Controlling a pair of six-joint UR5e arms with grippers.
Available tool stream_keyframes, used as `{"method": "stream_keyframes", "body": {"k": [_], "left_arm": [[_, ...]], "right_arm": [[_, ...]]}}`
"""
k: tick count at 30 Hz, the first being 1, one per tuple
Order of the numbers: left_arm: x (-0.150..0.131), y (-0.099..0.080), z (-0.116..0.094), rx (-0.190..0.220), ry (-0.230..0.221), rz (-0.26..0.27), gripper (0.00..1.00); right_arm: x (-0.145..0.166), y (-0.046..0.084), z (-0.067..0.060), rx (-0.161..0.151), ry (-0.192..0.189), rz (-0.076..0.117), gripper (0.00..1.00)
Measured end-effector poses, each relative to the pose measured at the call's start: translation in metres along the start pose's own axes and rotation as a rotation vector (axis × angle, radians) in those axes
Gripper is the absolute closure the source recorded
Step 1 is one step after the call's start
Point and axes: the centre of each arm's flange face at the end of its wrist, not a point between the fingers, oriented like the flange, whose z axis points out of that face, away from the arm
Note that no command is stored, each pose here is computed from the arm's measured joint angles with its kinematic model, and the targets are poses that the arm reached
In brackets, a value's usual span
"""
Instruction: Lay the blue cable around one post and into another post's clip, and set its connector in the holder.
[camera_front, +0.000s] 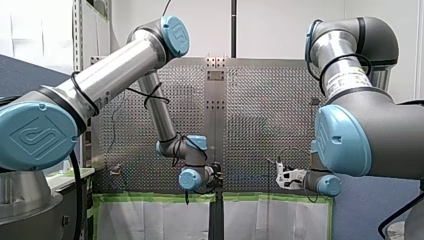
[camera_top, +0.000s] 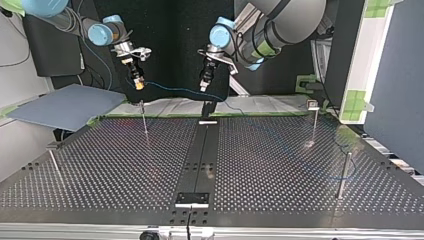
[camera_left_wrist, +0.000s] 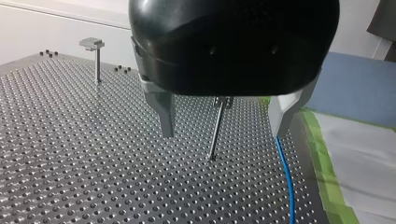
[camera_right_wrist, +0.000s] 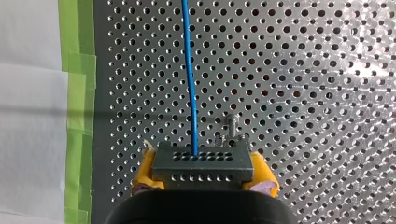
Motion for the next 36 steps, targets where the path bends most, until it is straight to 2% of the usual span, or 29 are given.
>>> {"method": "stream_keyframes", "body": {"k": [12, 25, 31, 36], "left_arm": [[0.001, 0.002, -0.001, -0.038, 0.014, 0.034, 0.0], [0.018, -0.002, 0.02, -0.07, 0.053, 0.048, 0.0], [0.009, -0.009, 0.036, -0.068, 0.034, 0.029, 0.0], [0.007, -0.011, 0.039, -0.066, 0.028, 0.026, 0.0]], "right_arm": [[0.002, 0.002, 0.003, 0.0, 0.004, 0.001, 1.0], [0.001, 0.001, 0.003, 0.002, -0.001, 0.001, 1.0], [0.001, -0.001, 0.004, 0.005, -0.001, 0.0, 1.0], [0.001, -0.002, 0.004, 0.007, -0.001, 0.0, 1.0]]}}
